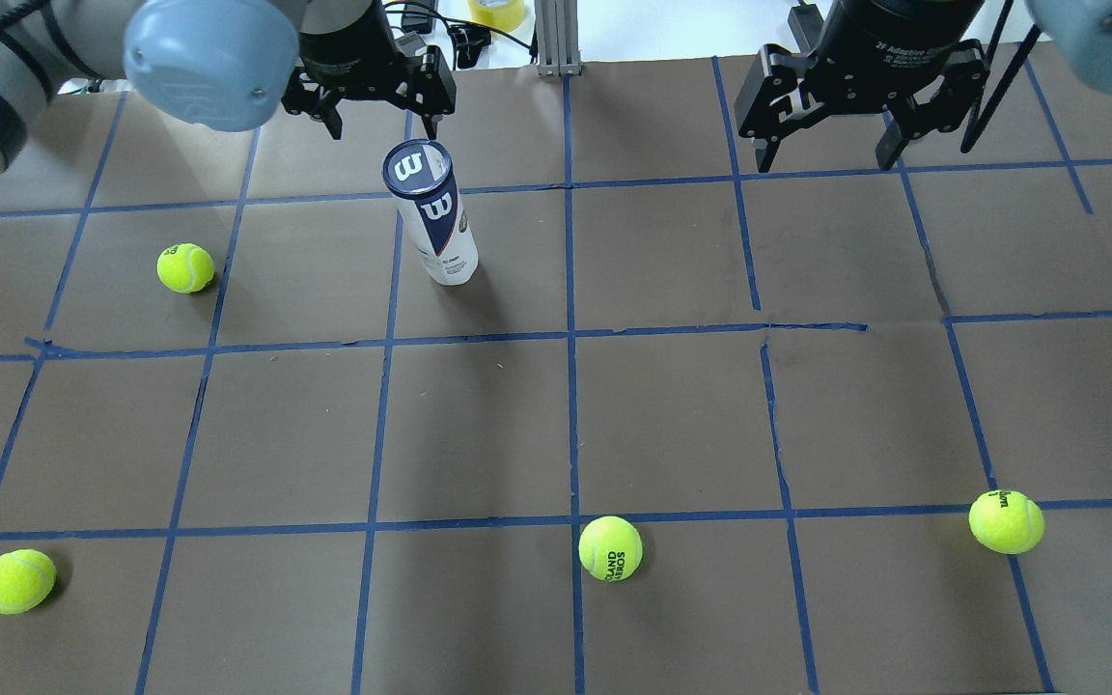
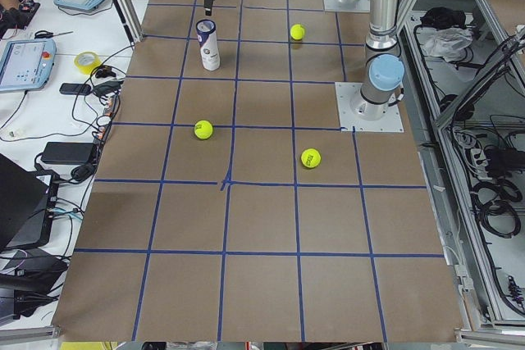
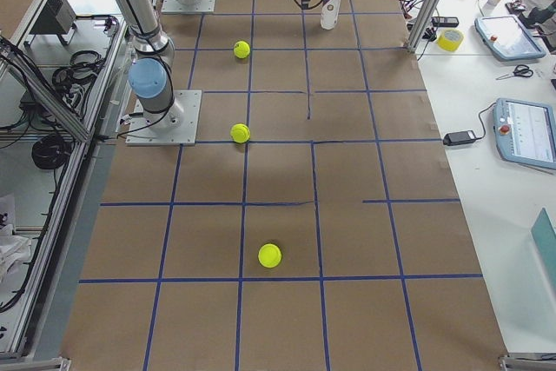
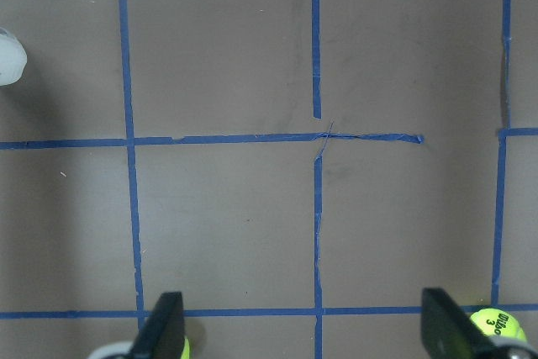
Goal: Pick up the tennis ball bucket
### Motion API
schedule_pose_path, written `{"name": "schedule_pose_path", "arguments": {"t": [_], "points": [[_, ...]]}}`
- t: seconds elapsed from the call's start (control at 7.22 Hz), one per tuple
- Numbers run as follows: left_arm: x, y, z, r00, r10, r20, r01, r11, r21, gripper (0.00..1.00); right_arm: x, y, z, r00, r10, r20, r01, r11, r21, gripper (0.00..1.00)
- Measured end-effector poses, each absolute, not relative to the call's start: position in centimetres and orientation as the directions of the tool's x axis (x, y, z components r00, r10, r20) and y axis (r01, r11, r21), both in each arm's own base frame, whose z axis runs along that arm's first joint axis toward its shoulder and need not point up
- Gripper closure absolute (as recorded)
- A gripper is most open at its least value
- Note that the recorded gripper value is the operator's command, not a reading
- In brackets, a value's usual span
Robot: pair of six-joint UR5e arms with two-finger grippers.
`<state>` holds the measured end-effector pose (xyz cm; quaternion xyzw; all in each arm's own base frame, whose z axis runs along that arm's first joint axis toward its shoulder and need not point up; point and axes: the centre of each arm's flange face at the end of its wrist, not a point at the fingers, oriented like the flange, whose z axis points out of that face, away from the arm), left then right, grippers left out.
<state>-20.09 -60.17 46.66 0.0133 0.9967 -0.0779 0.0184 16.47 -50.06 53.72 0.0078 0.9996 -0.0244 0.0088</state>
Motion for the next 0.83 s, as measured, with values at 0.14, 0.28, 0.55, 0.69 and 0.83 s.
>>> {"name": "schedule_pose_path", "arguments": {"t": [0.14, 0.28, 0.55, 0.69, 0.83], "points": [[-17.6, -59.3, 48.1, -0.999, 0.016, -0.039, 0.021, 0.990, -0.138, 0.00, 16.5, -50.1, 53.7, -1.000, 0.016, -0.017, 0.017, 0.999, -0.050, 0.00], [-15.4, -58.3, 49.5, -1.000, 0.003, -0.029, 0.006, 0.993, -0.120, 0.00, 16.5, -50.1, 53.7, -1.000, 0.016, -0.018, 0.017, 0.999, -0.052, 0.00], [-12.7, -55.4, 50.2, -1.000, 0.010, -0.003, 0.010, 0.997, -0.082, 0.00, 16.5, -50.1, 53.6, -1.000, 0.017, -0.021, 0.018, 0.999, -0.050, 0.00], [-12.3, -53.8, 49.9, -1.000, 0.015, 0.005, 0.015, 0.997, -0.071, 0.00, 16.5, -50.0, 53.6, -1.000, 0.017, -0.018, 0.018, 0.999, -0.050, 0.00], [-12.2, -52.5, 49.9, -1.000, 0.015, 0.017, 0.014, 0.998, -0.067, 0.00, 16.6, -50.0, 53.6, -1.000, 0.017, -0.018, 0.018, 0.999, -0.051, 0.00]]}}
